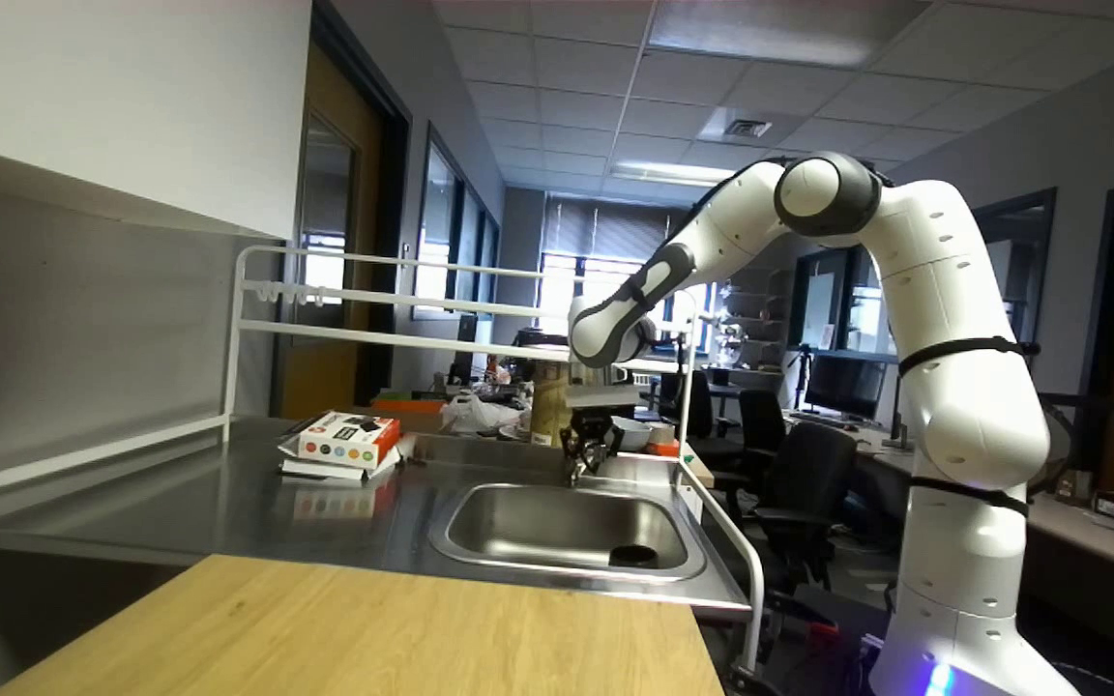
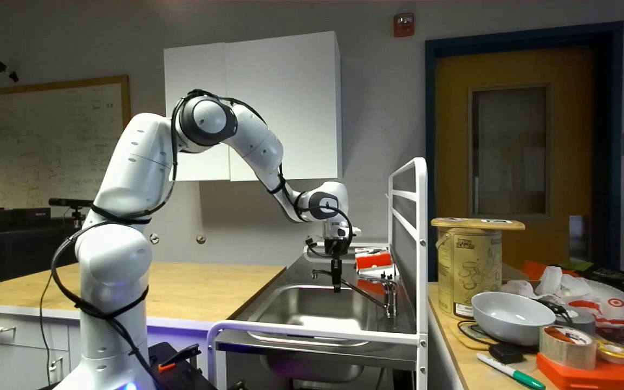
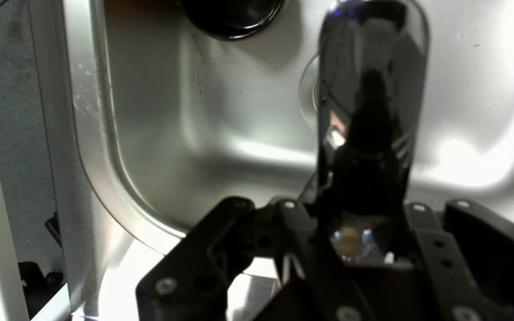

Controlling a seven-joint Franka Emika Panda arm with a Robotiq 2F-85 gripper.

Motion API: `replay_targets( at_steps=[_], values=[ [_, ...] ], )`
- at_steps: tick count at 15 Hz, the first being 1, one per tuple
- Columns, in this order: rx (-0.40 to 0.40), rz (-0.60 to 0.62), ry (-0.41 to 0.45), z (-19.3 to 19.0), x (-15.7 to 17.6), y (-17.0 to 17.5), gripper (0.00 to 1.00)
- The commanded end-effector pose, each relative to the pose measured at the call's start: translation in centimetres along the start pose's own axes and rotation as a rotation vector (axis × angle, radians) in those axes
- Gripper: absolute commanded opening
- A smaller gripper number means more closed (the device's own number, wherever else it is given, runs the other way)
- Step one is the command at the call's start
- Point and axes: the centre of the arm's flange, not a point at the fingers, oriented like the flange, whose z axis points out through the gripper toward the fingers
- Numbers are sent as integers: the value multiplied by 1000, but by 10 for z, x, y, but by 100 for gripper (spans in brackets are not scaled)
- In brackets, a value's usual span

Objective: Move the spout to the right

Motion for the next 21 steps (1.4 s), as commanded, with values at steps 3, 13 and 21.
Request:
replay_targets(
  at_steps=[3,13,21],
  values=[
    [-18,50,-24,8,10,26,4],
    [-30,86,-40,18,18,43,4],
    [-33,86,-42,18,17,43,30]
  ],
)
